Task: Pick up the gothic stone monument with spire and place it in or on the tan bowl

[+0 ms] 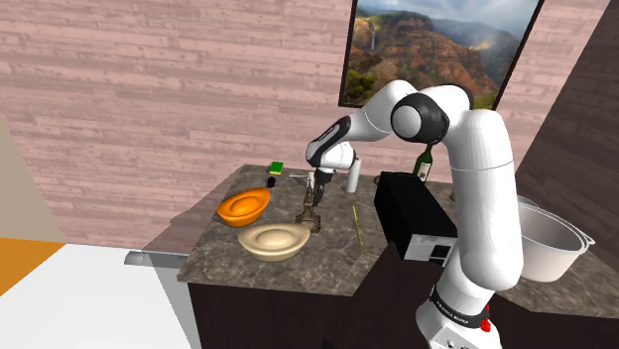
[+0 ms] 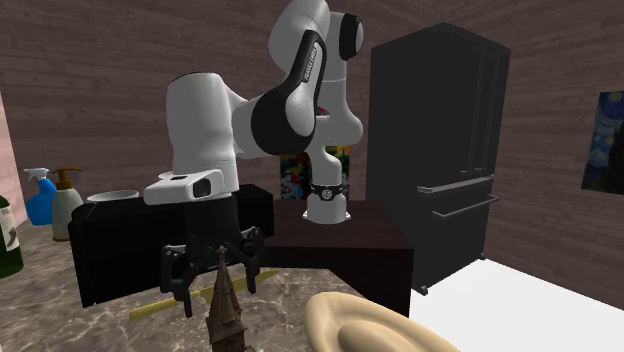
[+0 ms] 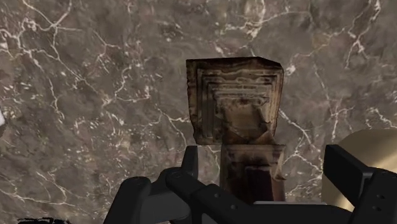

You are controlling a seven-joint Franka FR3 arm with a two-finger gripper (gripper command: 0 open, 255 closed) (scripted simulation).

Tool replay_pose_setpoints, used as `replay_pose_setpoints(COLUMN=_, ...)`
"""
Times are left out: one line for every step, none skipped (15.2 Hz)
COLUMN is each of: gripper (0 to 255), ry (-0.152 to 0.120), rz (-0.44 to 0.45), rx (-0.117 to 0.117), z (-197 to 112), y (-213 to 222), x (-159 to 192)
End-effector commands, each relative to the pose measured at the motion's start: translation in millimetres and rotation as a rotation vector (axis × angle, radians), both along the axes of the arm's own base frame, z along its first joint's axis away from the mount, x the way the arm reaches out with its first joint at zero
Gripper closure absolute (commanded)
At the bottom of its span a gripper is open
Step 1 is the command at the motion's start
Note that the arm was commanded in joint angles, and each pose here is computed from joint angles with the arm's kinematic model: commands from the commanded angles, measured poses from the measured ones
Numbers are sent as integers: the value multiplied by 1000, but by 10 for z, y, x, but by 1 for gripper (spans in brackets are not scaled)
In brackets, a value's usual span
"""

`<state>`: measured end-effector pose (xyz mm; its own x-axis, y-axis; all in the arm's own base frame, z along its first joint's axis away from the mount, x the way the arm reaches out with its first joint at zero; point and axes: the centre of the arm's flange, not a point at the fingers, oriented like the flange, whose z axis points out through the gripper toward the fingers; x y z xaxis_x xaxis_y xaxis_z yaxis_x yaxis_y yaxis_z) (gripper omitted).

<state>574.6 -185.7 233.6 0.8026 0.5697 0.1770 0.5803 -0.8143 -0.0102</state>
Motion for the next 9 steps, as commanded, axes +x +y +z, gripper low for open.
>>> replay_pose_setpoints(gripper=0, ry=0, rz=1, rx=0, z=-113, y=1, x=21)
replay_pose_setpoints(gripper=0, ry=0, rz=1, rx=0, z=-165, y=7, x=29)
replay_pose_setpoints(gripper=0, ry=0, rz=1, rx=0, z=-194, y=10, x=33)
replay_pose_setpoints(gripper=0, ry=0, rz=0, rx=0, z=-195, y=10, x=33)
replay_pose_setpoints(gripper=0, ry=0, rz=1, rx=0, z=-195, y=10, x=33)
replay_pose_setpoints(gripper=0, ry=0, rz=1, rx=0, z=-195, y=10, x=33)
replay_pose_setpoints(gripper=0, ry=0, rz=1, rx=0, z=-194, y=10, x=33)
replay_pose_setpoints(gripper=0, ry=0, rz=1, rx=0, z=-194, y=10, x=33)
replay_pose_setpoints(gripper=0, ry=0, rz=1, rx=0, z=-194, y=10, x=33)
